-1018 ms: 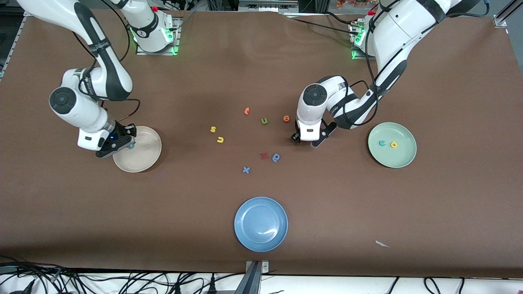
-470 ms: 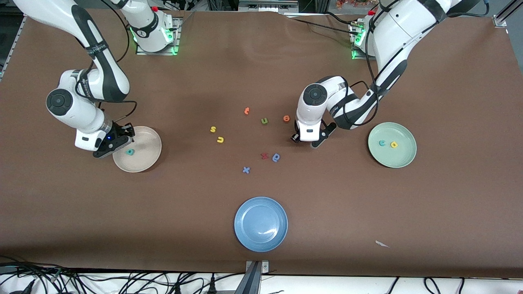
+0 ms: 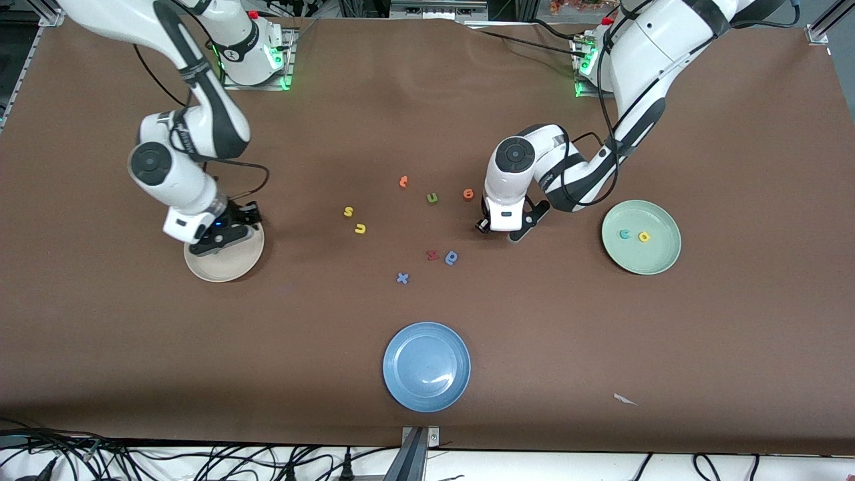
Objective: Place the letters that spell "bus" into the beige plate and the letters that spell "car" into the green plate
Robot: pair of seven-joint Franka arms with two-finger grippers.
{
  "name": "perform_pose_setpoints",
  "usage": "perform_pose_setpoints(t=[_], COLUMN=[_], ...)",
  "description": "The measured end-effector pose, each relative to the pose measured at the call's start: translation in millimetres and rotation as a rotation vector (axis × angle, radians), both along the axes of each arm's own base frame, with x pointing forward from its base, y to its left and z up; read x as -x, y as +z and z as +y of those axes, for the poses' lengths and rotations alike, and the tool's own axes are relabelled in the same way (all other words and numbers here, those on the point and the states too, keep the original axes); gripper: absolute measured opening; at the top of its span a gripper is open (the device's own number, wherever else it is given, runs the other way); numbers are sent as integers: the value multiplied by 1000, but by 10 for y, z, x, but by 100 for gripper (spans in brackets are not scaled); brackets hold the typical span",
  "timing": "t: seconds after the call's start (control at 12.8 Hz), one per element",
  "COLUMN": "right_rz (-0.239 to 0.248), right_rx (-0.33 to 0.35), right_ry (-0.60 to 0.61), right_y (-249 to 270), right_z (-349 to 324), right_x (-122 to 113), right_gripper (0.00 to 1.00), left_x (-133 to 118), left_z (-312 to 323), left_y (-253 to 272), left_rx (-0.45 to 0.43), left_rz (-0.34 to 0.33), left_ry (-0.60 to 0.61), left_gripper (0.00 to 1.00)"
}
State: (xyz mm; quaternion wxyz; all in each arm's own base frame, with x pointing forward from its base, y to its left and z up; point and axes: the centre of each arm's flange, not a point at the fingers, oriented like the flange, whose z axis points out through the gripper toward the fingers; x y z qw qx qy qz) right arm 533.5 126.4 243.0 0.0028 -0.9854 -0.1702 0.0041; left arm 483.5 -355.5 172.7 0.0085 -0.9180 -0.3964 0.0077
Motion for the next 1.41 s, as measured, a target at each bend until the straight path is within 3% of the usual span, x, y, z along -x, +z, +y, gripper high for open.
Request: perform_pose_setpoints(t=[0.23,0.63,0.86,1.1,1.41], right_rz=[10,-2,3,5,6], right_rx=[-8,-43,-58,-57,-60], right_ry=[-97,-201,-219,-223,-233], right_y=[-23,-296,-481,-500,-532], right_z=[674,1403,1642,1639,1689], right_x=[216,513,655,656,688], right_gripper=[60,60,60,60,60], left_x=[-105,-690,-962,-1186,-1310], left_z=[32,327,789,1444,2424], left_y=[52,465,661,786,941], left_rx=[6,38,7,-27,-46], left_rz=[-15,-106,-131,-93,27], left_ry=[-2,-23,-91,-174,-290], left_gripper=[31,31,31,31,31])
